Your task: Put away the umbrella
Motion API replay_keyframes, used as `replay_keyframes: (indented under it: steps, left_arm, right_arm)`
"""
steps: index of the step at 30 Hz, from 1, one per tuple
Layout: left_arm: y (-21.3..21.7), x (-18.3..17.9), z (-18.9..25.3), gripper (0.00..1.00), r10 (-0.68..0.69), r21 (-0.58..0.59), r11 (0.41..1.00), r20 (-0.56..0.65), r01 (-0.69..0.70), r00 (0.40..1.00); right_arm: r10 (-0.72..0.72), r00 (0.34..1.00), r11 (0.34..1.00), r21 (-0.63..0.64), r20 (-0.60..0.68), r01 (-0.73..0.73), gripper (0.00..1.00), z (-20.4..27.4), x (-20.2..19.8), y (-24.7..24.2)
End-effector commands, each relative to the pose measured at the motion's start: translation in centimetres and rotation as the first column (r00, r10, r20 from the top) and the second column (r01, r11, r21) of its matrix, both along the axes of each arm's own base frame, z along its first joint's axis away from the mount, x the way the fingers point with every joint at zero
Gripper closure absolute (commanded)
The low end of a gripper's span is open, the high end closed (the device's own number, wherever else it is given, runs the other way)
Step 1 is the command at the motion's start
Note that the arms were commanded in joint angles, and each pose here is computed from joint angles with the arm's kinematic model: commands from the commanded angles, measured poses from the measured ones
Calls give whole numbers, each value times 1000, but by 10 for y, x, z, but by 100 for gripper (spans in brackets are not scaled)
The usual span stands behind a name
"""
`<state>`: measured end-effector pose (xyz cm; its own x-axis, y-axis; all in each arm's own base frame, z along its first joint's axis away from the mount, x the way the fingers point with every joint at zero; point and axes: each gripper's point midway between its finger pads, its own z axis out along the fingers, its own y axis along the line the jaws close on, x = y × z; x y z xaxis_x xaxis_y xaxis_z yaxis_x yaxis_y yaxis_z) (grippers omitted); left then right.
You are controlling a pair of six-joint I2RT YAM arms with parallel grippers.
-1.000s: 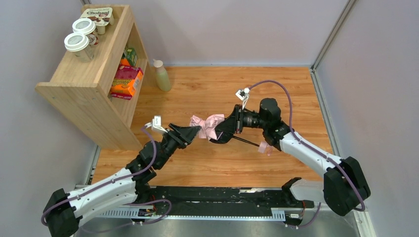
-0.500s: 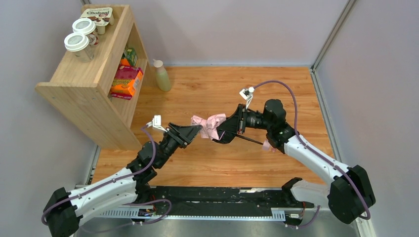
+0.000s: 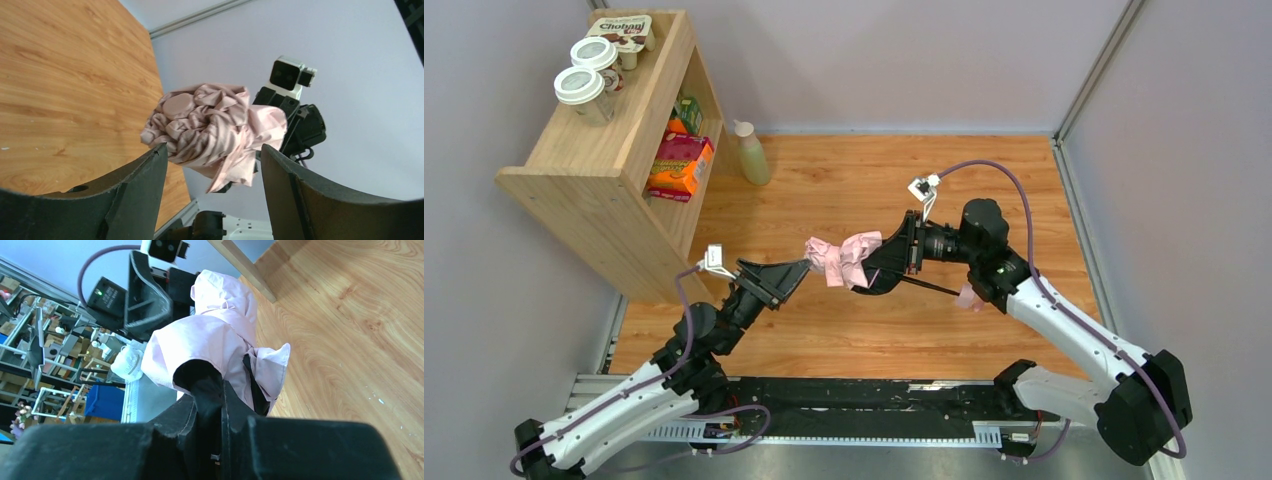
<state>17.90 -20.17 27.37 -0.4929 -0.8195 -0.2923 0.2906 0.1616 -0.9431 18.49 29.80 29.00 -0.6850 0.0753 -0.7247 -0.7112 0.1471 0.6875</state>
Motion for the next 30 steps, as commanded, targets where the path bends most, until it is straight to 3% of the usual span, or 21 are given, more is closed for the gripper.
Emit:
replay_keyframes:
  steps: [1,7,12,13,18,23,24,25,26,27,28,29,30]
  left_arm:
    - [-11,-1,7,25,-42,-56,997,57,46,997]
    - [-10,5,8,25,-7,37,999,62,5,998]
    - [-15,7,23,25,-4,-16,1000,147,6,989]
    - [-14,4,43,25,1,-74,997,212,15,977]
    - [-36,10,72,24,-11,-87,995,340,43,940]
    - [-31,18,91,26,72,-134,991,429,-16,900]
    - [-28,18,91,30,87,-137,990,442,-28,893]
    - [-24,16,96,44,109,-141,989,470,-48,876]
    - [-24,16,99,51,111,-125,991,490,-57,864]
    - [-25,12,102,72,100,-85,994,533,-65,840]
    - [-32,11,100,80,62,-26,998,540,-57,839]
    - [-28,8,103,90,59,20,996,572,-86,818]
    - [-34,13,95,94,24,102,990,551,-96,834]
  right_arm:
    - [-2,998,994,109,63,-5,100,47,0,3]
    - [-67,997,992,111,49,61,100,62,4,-5]
    - [-35,999,986,160,-25,39,100,71,1,-2]
    - [-23,999,984,177,-39,30,100,71,0,-1]
    - [52,995,971,237,-82,-31,100,75,-9,3]
    - [86,990,971,231,-116,-57,100,68,-14,4]
    - [88,988,974,218,-130,-58,100,62,-15,4]
    - [88,987,977,207,-137,-58,100,58,-15,4]
    - [85,985,981,185,-153,-56,100,50,-15,4]
    - [72,983,989,142,-167,-49,98,39,-15,3]
    - [40,985,996,83,-169,-26,90,31,-12,2]
    - [-16,988,1000,3,-151,17,75,23,-6,-2]
    - [-71,990,995,-81,-126,61,59,10,-2,-9]
